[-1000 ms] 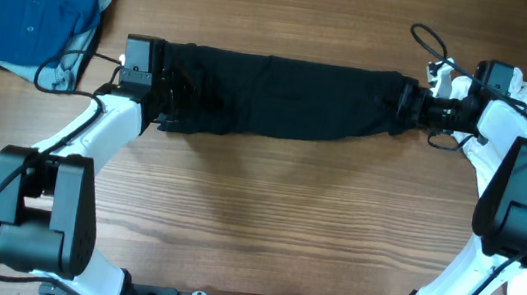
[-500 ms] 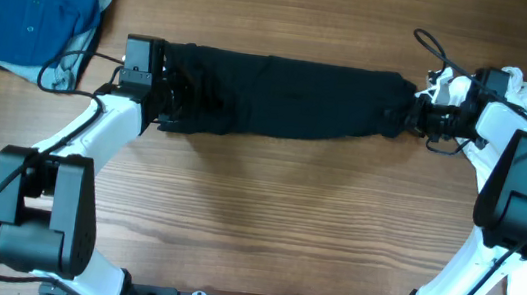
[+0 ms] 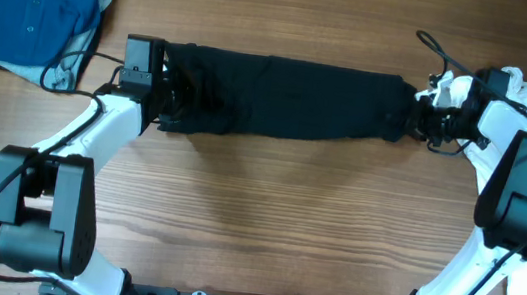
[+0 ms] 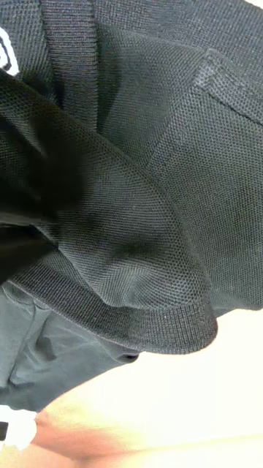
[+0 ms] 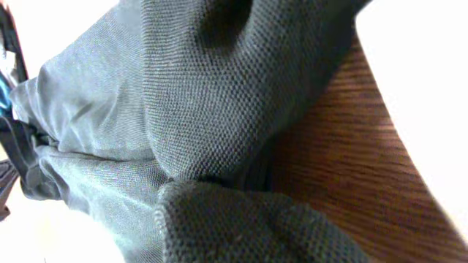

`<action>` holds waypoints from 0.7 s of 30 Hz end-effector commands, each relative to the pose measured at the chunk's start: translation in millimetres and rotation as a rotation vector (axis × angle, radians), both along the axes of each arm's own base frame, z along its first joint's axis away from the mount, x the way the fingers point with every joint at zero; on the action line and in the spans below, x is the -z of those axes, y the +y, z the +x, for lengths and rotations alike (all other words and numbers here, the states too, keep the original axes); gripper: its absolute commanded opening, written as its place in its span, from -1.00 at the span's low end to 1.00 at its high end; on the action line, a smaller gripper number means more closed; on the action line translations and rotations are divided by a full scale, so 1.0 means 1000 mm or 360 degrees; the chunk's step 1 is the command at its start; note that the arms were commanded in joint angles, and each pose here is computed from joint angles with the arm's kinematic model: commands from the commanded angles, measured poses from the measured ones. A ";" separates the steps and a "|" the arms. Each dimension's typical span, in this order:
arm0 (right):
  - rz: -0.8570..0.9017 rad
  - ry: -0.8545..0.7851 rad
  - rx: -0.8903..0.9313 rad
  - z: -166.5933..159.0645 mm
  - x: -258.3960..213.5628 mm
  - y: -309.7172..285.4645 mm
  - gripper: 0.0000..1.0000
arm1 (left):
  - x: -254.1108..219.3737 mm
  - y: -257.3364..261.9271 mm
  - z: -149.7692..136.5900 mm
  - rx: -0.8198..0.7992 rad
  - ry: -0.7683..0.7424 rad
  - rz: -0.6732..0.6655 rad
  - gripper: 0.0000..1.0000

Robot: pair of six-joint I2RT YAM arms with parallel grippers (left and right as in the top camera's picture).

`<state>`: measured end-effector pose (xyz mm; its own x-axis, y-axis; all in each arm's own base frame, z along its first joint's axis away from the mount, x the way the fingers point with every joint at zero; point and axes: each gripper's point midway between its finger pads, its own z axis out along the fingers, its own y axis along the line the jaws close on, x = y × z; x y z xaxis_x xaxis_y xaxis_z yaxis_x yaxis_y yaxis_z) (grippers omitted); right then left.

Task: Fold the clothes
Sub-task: 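Fold the strip's right end leftward with the right gripper toward the left gripper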

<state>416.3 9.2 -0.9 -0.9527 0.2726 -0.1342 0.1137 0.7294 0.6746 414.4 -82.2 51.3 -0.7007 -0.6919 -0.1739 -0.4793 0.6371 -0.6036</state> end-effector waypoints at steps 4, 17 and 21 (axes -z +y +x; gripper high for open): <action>-0.0304 -0.0053 0.0102 0.006 -0.018 -0.038 -0.92 | -0.006 0.000 0.002 0.0011 -0.0024 -0.0012 -0.92; -0.0403 -0.0184 -0.0014 0.008 -0.059 -0.009 -0.91 | -0.002 0.004 -0.001 -0.0009 0.0008 0.0020 -0.92; -0.0475 -0.0162 -0.0124 0.004 -0.054 0.017 -0.91 | -0.001 0.004 -0.003 -0.0009 0.0017 0.0020 -0.92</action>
